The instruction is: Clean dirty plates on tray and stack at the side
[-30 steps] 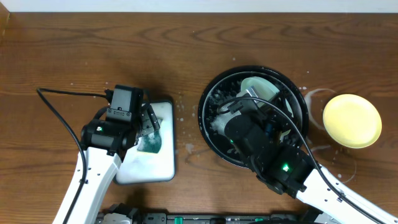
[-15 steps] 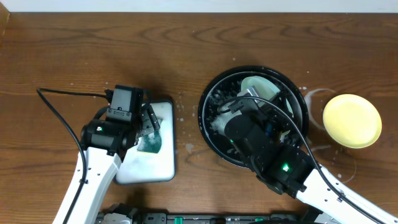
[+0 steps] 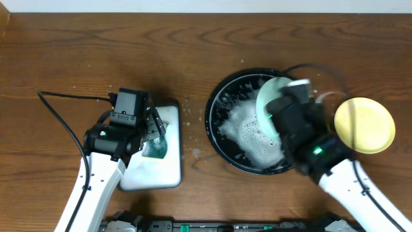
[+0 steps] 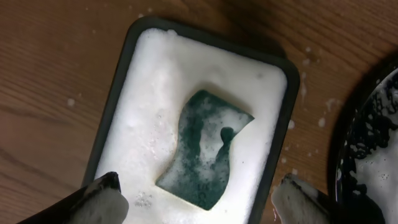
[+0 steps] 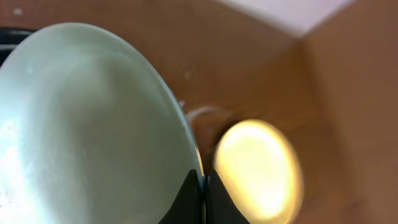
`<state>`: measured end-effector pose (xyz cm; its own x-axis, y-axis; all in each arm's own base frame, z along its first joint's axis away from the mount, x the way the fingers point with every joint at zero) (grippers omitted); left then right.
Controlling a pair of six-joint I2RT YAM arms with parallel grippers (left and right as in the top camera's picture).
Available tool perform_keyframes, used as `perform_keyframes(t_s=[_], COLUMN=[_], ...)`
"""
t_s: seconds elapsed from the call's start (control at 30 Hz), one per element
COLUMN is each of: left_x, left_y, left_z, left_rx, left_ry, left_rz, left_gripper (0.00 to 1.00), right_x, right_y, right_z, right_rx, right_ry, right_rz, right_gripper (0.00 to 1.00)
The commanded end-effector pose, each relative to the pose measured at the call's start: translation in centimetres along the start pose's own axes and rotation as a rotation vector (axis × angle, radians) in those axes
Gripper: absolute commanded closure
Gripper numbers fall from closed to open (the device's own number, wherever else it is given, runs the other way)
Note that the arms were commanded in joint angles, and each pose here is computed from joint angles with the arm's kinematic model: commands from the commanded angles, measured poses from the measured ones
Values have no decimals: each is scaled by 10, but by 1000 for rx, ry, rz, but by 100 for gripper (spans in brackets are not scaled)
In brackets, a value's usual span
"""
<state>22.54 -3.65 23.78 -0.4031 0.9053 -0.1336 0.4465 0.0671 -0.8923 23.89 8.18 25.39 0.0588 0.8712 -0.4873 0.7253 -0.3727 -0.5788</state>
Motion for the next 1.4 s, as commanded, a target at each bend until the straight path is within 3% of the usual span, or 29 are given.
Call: perform_keyframes(t_s=[0.0,0.2,0.47,0.77,0.8,0.87,0.9,0.97,1.13,1.37], left_x=[-1,-1,-1,-1,-1,-1,-1,-1,-1,-1], left_y=[-7,-7,-7,-7,-7,-7,-7,-7,-7,-7], left_z=[-7,-7,-7,-7,-7,-7,-7,-7,-7,-7], left_rx=[-30,-30,-30,-30,-30,-30,-30,-30,-30,-30], left_ry=[-3,-3,-3,-3,-3,-3,-3,-3,-3,-3], left_rz=[4,4,4,4,3,4,4,4,3,4], left_gripper=[18,18,18,18,18,18,18,18,18,18], right_x=[-13,-82,-180,-213,-212,-206,-204,-203,-190,-120], right_y=[20,60,99,148,152,154,154,149,110,8], right_z=[2,25,85,162,165,160,153,138,92,15], right_rx=[100,218,303,524,531,498,458,386,221,-124], right_ry=[300,597,963,1189,1198,1210,1222,1221,1068,597], right_rz=[-205,-231,-41,93,77,-54,-126,-215,-340,-726], right_gripper=[99,99,99,99,96,61,51,41,41,41])
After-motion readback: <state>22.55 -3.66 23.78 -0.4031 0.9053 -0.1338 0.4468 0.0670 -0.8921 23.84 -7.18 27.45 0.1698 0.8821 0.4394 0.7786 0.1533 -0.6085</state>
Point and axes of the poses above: each gripper's point midway between its finger pads, its own y axis out along the fingers, its own x axis along the line the jaws close on, z = x × y, the point moved 10 cm from there along -y, back along the fingers, and after that the axes turned 5 degrees about -y, right-handed, at the moved point
